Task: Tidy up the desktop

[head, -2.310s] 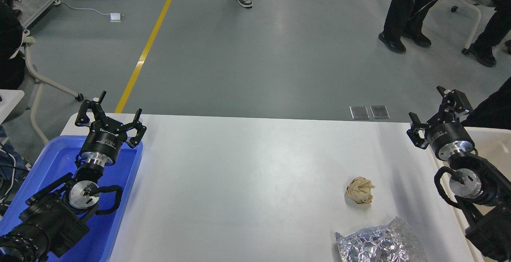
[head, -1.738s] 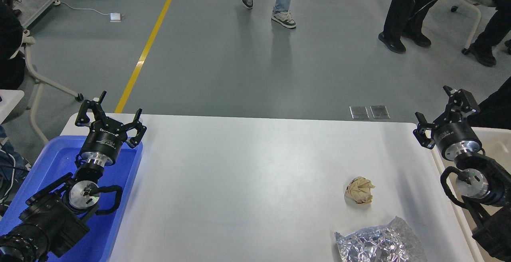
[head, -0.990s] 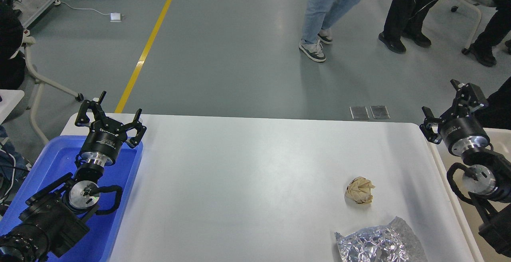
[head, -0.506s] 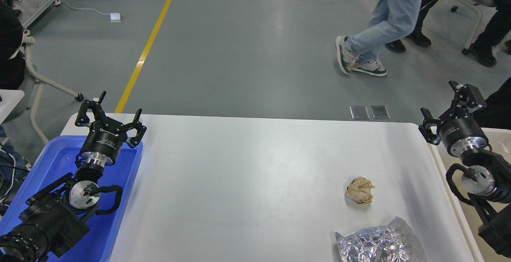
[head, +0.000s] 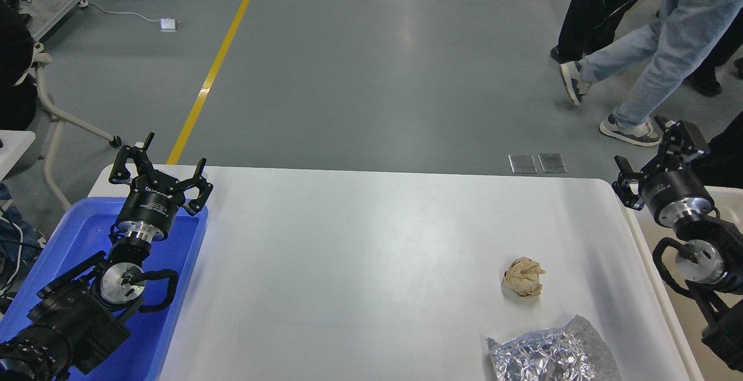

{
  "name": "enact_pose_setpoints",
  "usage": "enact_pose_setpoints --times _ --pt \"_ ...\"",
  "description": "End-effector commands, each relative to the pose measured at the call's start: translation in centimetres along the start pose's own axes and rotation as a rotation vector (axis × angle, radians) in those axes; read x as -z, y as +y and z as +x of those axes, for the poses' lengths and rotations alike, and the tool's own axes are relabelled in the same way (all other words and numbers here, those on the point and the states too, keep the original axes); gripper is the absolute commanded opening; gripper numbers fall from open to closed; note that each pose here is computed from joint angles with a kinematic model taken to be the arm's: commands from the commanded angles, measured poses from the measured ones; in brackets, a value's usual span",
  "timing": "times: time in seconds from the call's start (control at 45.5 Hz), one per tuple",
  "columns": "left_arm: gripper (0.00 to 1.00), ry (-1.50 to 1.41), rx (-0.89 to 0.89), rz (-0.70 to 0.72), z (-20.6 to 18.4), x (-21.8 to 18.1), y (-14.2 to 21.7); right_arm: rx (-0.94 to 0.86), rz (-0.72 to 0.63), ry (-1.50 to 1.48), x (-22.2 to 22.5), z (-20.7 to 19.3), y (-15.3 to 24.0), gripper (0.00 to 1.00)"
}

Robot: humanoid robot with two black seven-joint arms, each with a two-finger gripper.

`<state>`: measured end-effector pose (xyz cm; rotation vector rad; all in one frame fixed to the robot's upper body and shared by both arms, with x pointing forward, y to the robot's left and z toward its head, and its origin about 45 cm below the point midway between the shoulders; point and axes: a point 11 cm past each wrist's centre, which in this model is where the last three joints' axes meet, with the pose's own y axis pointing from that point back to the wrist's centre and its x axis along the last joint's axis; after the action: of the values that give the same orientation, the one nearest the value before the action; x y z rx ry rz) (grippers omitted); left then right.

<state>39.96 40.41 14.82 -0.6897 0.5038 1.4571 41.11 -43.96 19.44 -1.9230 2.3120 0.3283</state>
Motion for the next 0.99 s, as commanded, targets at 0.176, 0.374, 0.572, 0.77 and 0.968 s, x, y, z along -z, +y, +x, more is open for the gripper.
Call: enact_pose_setpoints --times 0.176,0.374,0.572,0.77,0.968 --pt "1.00 0.000 0.000 0.000 0.0 0.0 0.0 0.027 -0.067 0.353 3.6 4.6 0.8 1.00" --pt "1.00 0.000 0.000 0.000 0.0 0.0 0.0 0.143 -0.163 0.709 5.4 5.7 1.1 1.00" --pt "1.00 0.000 0.000 0.000 0.0 0.0 0.0 0.276 -0.282 0.989 6.2 6.9 2.3 1.00" --pt "1.00 0.000 0.000 0.000 0.0 0.0 0.0 0.481 -0.339 1.193 7.3 6.5 4.5 1.00" --pt "1.00 -0.001 0.001 0.001 0.0 0.0 0.0 0.706 -0.363 1.410 6.9 4.6 6.9 1.00"
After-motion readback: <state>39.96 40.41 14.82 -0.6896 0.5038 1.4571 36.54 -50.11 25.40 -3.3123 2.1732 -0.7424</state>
